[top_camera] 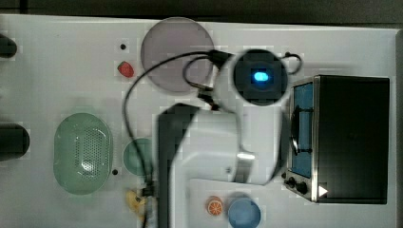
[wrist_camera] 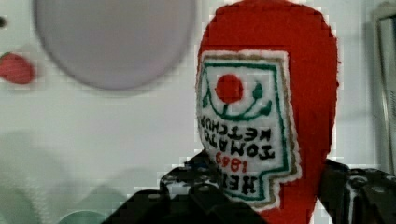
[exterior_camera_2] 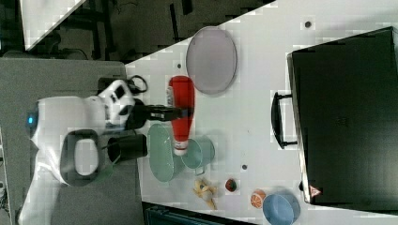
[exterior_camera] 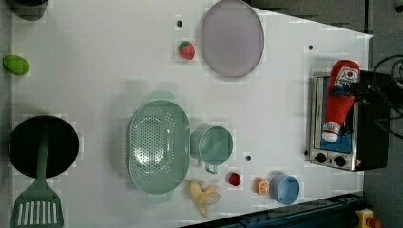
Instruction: Pick ketchup from strainer and place it on the table
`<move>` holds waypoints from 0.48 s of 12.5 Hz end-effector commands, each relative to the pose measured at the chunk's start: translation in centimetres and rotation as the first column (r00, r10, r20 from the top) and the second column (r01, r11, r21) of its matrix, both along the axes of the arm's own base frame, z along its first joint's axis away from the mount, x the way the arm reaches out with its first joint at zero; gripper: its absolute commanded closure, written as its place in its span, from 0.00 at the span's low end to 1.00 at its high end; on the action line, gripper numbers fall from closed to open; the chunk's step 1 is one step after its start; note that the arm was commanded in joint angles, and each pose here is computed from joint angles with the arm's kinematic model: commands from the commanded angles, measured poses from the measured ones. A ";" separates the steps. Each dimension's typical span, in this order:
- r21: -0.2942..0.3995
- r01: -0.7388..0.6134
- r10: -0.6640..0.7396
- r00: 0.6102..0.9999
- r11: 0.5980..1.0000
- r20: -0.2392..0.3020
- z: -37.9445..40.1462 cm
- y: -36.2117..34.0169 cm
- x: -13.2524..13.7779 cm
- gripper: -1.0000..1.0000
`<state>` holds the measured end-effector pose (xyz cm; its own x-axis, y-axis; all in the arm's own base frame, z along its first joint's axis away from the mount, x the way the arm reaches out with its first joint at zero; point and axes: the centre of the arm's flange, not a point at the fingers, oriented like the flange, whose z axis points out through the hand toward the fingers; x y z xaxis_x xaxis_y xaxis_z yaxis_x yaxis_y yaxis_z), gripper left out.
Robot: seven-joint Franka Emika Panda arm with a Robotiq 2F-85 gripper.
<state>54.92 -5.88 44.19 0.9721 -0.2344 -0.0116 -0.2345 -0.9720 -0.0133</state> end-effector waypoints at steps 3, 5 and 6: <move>0.006 -0.081 0.081 0.995 0.997 -0.053 -6.8 1.6 -2.9 0.44; 0.015 -0.080 0.081 0.995 0.997 -0.062 -10.3 1.6 -3.6 0.44; 0.024 -0.080 0.081 0.993 0.997 -0.080 -12.2 1.7 -3.9 0.44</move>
<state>51.11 -6.35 32.31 0.9672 -0.2348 -0.0969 -0.2371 -0.9714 -0.0126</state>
